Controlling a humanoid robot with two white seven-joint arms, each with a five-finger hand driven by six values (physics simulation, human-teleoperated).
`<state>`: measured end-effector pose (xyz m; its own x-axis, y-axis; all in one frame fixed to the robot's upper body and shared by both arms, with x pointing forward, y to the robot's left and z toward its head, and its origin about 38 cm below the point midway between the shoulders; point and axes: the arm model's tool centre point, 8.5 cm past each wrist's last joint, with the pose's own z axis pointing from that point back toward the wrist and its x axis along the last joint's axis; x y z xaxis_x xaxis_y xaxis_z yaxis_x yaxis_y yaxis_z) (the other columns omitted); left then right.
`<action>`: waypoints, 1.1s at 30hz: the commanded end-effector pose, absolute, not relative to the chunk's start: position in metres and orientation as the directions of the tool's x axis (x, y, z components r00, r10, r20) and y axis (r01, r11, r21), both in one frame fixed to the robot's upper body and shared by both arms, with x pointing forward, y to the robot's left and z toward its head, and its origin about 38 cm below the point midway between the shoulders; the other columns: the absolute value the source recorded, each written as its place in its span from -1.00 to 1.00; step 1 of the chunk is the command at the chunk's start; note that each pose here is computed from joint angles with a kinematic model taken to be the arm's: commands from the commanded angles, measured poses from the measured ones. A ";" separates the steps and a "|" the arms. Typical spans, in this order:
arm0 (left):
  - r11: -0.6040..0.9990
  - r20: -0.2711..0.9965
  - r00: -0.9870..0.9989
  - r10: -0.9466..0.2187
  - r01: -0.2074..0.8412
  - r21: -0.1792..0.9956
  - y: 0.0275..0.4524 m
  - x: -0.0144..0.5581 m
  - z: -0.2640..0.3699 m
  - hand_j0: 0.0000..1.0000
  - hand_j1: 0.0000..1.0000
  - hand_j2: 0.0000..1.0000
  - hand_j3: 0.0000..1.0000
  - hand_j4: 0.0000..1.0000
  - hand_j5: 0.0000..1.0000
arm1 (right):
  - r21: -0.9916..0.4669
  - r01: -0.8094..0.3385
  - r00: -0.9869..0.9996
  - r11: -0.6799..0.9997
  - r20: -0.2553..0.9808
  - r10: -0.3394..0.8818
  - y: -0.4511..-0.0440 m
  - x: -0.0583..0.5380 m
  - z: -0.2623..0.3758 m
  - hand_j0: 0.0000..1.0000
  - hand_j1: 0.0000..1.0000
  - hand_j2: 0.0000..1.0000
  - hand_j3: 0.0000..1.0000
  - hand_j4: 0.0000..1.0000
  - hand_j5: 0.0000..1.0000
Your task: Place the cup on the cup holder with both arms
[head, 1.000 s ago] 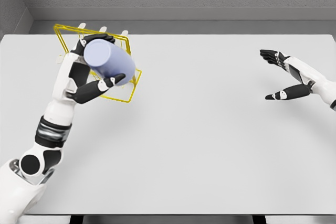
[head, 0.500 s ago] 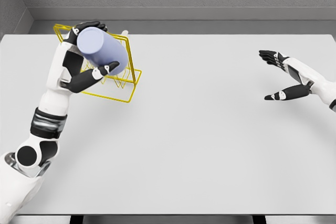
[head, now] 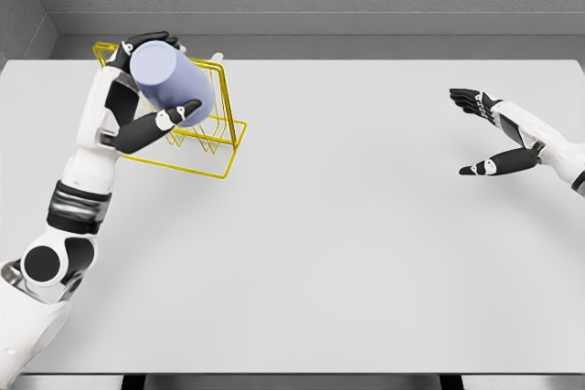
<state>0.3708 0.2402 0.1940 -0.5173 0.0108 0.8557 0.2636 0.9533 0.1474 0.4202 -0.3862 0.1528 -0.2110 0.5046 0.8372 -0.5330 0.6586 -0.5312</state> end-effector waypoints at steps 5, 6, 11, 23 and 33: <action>0.955 0.863 -0.505 -0.005 0.255 0.154 0.241 0.375 0.196 0.29 0.29 0.29 0.29 0.29 0.29 | -0.528 -0.533 -0.211 0.661 0.840 0.500 -0.386 0.420 0.153 1.00 1.00 1.00 1.00 1.00 1.00; 0.955 0.864 -0.504 -0.006 0.254 0.155 0.241 0.376 0.196 0.29 0.29 0.29 0.29 0.29 0.29 | -0.528 -0.533 -0.211 0.661 0.840 0.500 -0.386 0.420 0.153 1.00 1.00 1.00 1.00 1.00 1.00; 0.955 0.870 -0.493 -0.011 0.253 0.156 0.241 0.376 0.195 0.29 0.29 0.29 0.29 0.29 0.29 | -0.527 -0.533 -0.210 0.662 0.840 0.500 -0.387 0.420 0.153 1.00 1.00 1.00 1.00 1.00 1.00; 0.958 0.875 -0.483 -0.028 0.236 0.160 0.247 0.379 0.195 0.30 0.30 0.30 0.30 0.30 0.30 | -0.517 -0.543 -0.210 0.662 0.847 0.489 -0.380 0.421 0.149 1.00 1.00 1.00 1.00 1.00 1.00; 0.962 0.877 -0.478 -0.044 0.217 0.166 0.251 0.381 0.197 1.00 1.00 1.00 1.00 1.00 1.00 | -0.515 -0.542 -0.207 0.663 0.847 0.489 -0.380 0.421 0.148 1.00 1.00 1.00 1.00 1.00 1.00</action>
